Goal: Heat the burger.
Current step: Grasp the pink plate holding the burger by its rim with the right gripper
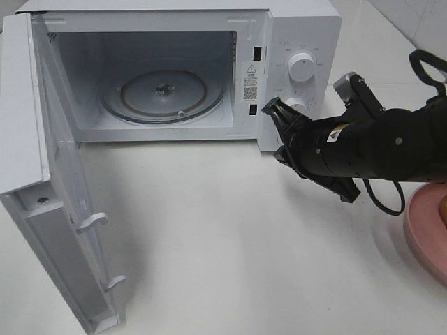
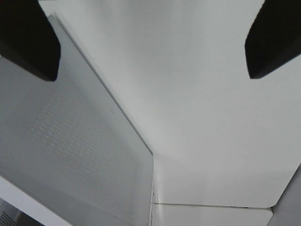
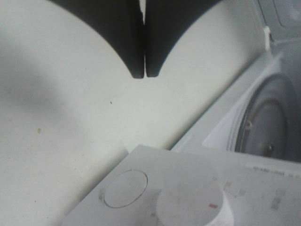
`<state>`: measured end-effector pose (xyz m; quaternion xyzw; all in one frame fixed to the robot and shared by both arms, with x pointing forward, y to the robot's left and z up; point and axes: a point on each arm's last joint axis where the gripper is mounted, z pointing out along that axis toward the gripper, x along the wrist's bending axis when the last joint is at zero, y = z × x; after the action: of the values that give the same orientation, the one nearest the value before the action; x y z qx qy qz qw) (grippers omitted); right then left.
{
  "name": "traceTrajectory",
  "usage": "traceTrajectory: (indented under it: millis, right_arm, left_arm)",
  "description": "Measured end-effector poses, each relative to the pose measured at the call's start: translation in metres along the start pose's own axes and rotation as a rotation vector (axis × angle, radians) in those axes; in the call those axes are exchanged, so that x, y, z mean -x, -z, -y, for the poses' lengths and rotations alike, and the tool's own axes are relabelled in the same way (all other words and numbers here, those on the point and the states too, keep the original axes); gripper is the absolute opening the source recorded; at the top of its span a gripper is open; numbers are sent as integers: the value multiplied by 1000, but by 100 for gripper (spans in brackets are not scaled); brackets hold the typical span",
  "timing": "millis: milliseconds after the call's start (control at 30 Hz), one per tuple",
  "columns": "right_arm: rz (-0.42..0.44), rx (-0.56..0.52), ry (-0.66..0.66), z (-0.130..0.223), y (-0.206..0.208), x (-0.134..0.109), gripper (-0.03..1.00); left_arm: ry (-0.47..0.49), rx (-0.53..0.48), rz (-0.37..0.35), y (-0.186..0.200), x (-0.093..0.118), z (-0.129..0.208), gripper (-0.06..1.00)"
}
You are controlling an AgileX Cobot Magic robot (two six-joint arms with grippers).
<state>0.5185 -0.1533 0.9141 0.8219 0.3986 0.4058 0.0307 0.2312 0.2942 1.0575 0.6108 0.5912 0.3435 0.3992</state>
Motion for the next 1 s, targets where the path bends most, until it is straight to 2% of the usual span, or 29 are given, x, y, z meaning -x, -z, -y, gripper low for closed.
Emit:
traceTrajectory:
  millis: [33,133,200,233,300,333,367,433,467,600,667,800,833,867,933,967,1000]
  right_arm:
    - [15,-38,89,2,6,-1,3]
    - [19,-52,126,2,8,-1,3]
    - [40,-123,309,5,19,-3,3]
    - [40,-123,309,5,19,-3,3]
    - [59,-181,435,7,28,-2,3]
    - [59,-181,435,7,28,-2,3]
    - [70,-220,533,8,34,-2,3]
    - [77,-238,570,8,37,-1,3]
    - [96,-279,660,9,44,1,3]
    - [134,-330,761,9,55,4,3]
    - [182,-374,845,7,66,7,4]
    - [239,-411,922,4,78,12,6]
    - [278,-430,970,2,84,15,10]
    - [278,-430,970,2,84,15,10]
    - [336,-450,1003,-3,92,20,23]
    - [336,-450,1003,-3,92,20,23]
    - [371,-458,1008,-8,95,24,38]
  left_arm:
    - [0,0,0,0,0,0,99]
    - [0,0,0,0,0,0,99]
    - [0,0,0,0,0,0,99]
    - [0,0,0,0,0,0,99]
    - [0,0,0,0,0,0,99]
    - [0,0,0,0,0,0,99]
    - [0,0,0,0,0,0,99]
    - [0,0,0,0,0,0,99]
    - [0,0,0,0,0,0,99]
    - [0,0,0,0,0,0,99]
    - [0,0,0,0,0,0,99]
    - [0,0,0,0,0,0,99]
    - [0,0,0,0,0,0,99]
    - [0,0,0,0,0,0,99]
    - [0,0,0,0,0,0,99]
    - [0,0,0,0,0,0,99]
    - [0,0,0,0,0,0,99]
